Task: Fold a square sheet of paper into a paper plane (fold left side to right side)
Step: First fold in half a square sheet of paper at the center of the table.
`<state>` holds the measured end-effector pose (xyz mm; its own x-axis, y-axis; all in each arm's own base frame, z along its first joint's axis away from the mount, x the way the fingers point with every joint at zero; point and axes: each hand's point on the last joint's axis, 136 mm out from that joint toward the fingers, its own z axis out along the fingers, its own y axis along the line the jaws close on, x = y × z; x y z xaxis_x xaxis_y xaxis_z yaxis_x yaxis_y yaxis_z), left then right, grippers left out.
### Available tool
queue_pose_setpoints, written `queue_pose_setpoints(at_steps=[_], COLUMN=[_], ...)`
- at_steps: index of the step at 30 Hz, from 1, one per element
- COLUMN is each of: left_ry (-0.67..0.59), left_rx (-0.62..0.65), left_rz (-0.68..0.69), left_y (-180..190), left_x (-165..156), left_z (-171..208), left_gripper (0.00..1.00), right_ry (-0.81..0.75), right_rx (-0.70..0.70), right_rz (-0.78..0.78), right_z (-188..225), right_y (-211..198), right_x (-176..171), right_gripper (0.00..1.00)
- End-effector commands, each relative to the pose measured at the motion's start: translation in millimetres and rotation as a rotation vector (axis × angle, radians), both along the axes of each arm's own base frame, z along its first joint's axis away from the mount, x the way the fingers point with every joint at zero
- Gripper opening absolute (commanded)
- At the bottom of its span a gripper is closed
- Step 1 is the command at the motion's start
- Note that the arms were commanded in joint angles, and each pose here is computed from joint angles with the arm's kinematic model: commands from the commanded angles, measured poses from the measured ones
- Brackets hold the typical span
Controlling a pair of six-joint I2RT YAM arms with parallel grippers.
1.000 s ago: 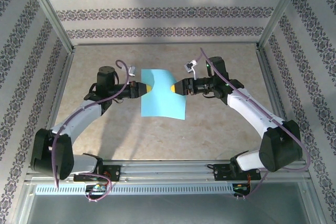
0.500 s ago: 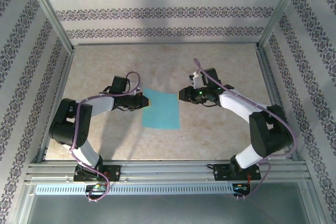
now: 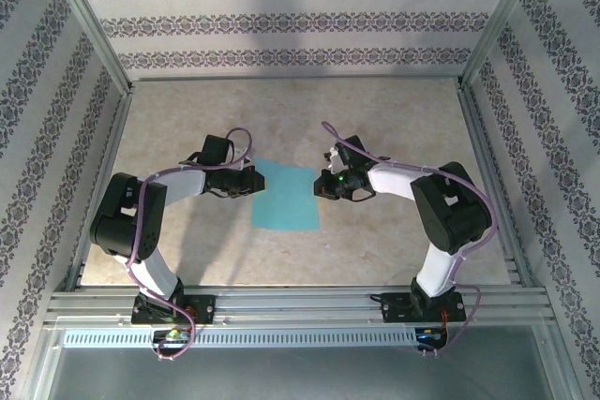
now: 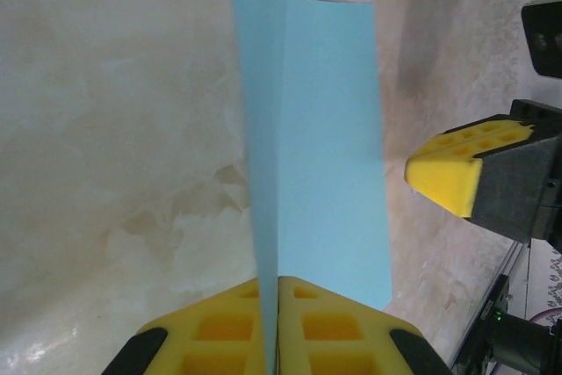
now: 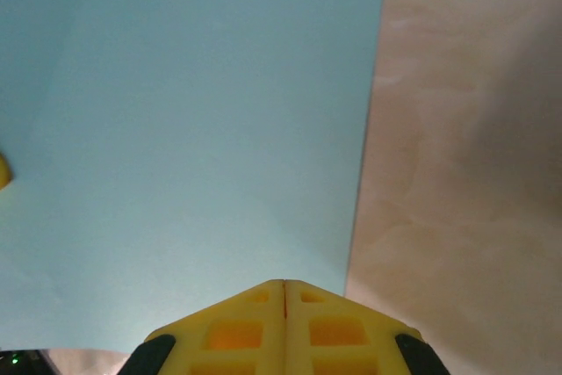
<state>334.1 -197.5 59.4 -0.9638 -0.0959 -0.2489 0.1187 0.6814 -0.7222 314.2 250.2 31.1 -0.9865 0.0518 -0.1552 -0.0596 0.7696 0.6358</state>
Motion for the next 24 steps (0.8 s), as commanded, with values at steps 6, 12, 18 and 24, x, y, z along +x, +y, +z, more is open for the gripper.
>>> queue_pose_setpoints(at_steps=[6,12,18,24], left_ry=[0.008,0.007,-0.005,-0.002], left_rx=[-0.019,-0.035,-0.112,-0.109], left_rz=[-0.032,-0.019,-0.037,-0.063], left_y=[-11,-13,-29,-45], left_x=[-1,0,2,6], left_z=[5,16,36,42], left_gripper=[0.17,0.29,0.36,0.45], right_ry=[0.036,0.052,0.064,0.060], right_rx=[-0.079,-0.148,-0.155,-0.143], right_rz=[0.012,0.026,0.028,0.031], right_z=[-23,-37,-43,-42], right_y=[-5,-15,-17,-14], right_x=[-3,-9,-11,-10], right_gripper=[0.00,0.00,0.00,0.00])
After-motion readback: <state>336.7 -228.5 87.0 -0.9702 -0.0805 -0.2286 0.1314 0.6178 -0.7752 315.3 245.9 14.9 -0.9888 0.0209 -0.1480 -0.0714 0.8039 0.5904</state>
